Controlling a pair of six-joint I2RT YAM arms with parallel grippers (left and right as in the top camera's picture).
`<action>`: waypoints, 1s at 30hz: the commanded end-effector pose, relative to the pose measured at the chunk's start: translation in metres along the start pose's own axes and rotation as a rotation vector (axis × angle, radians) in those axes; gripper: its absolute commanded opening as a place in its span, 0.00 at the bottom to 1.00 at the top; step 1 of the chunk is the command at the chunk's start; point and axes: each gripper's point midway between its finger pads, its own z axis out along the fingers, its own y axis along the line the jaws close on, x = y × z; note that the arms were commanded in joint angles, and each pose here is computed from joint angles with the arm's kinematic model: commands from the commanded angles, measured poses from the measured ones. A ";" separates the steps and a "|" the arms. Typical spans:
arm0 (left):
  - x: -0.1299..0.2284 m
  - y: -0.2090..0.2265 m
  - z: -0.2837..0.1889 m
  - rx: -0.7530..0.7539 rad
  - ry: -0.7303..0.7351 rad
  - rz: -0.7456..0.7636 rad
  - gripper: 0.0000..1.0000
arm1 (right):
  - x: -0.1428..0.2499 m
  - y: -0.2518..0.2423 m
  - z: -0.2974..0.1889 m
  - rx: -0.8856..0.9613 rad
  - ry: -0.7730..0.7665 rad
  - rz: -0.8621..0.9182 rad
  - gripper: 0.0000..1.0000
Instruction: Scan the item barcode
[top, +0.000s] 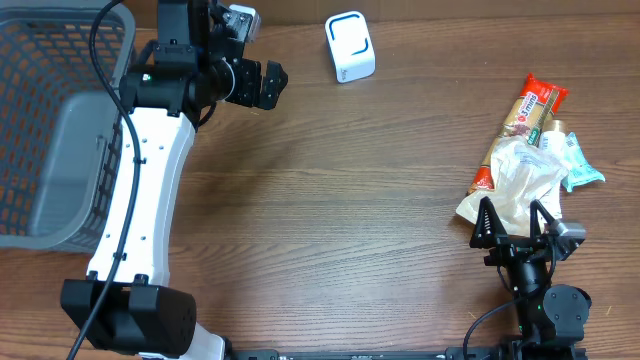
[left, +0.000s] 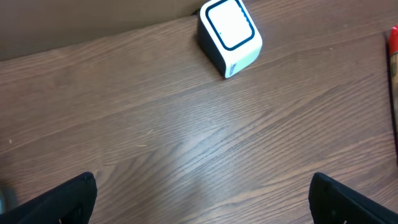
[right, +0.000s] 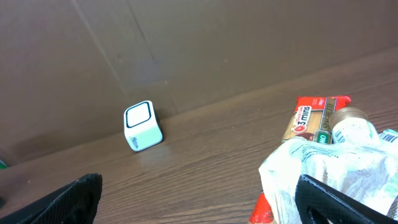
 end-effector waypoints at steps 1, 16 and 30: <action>-0.015 0.003 -0.052 -0.112 -0.096 0.046 1.00 | 0.001 -0.004 0.000 0.012 -0.006 -0.001 1.00; 0.089 -0.009 -0.090 -0.241 -0.649 0.190 1.00 | 0.001 -0.004 0.000 0.013 -0.006 -0.001 1.00; 0.230 -0.013 -0.056 -0.298 -0.661 0.287 1.00 | 0.001 -0.004 0.000 0.012 -0.006 -0.001 1.00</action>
